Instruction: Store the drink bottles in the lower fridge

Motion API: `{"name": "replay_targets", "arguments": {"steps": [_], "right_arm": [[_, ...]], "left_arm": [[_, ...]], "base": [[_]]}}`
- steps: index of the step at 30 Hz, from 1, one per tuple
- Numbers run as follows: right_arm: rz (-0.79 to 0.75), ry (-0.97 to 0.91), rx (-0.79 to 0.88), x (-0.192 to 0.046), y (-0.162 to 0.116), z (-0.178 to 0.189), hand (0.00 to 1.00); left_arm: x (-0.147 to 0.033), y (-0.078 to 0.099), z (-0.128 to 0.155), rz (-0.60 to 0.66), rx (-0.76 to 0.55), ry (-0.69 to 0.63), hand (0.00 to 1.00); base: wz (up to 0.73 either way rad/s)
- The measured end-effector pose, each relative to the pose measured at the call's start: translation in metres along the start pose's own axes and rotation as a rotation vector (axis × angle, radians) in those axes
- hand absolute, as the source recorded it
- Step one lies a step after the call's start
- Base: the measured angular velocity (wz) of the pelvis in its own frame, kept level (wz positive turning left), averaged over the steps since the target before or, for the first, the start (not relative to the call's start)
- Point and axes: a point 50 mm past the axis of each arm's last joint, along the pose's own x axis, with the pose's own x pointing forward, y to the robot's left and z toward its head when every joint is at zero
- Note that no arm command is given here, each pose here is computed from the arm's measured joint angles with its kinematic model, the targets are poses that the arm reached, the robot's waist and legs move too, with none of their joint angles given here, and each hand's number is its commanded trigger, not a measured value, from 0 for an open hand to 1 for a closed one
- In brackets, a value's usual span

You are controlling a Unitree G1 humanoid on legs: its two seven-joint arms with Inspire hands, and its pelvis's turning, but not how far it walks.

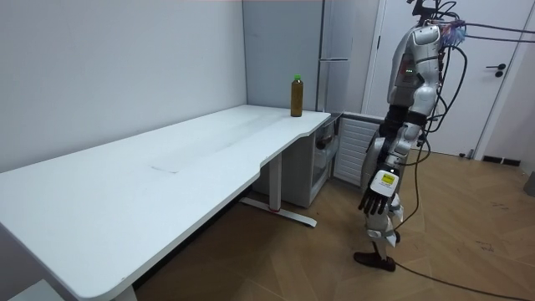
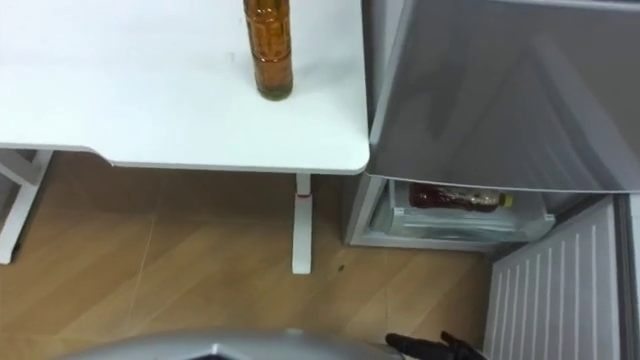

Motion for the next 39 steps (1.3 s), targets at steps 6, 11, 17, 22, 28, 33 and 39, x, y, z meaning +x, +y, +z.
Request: {"name": "replay_targets", "arguments": {"steps": [6,11,17,22,28,33,39], "right_arm": [[-0.036,0.019,0.028,-0.001,-0.005,-0.003,0.0],[-0.075,0.045,0.062,-0.003,-0.011,-0.01,0.0],[-0.102,0.044,0.054,-0.004,-0.015,-0.012,0.0],[-0.108,0.036,-0.003,-0.005,-0.017,-0.013,0.0],[-0.113,0.016,-0.083,-0.006,-0.018,-0.012,0.0],[-0.112,0.004,-0.103,-0.006,-0.018,-0.011,0.0],[-0.104,0.002,-0.105,-0.007,-0.019,-0.012,0.0]], "left_arm": [[0.001,0.013,0.003,0.155,-0.262,0.029,0.0],[-0.001,0.038,0.022,0.353,-0.519,-0.03,0.0],[-0.014,0.054,0.065,0.529,-0.684,-0.217,0.0],[-0.034,0.063,0.109,0.606,-0.752,-0.419,0.0],[-0.074,0.072,0.164,0.666,-0.756,-0.757,0.0],[-0.111,0.072,0.196,0.665,-0.748,-1.017,0.0],[-0.146,0.071,0.216,0.648,-0.715,-1.232,0.0]], "base": [[0.02],[0.02],[0.11],[0.05],[0.01],[-0.01],[0.0]]}}
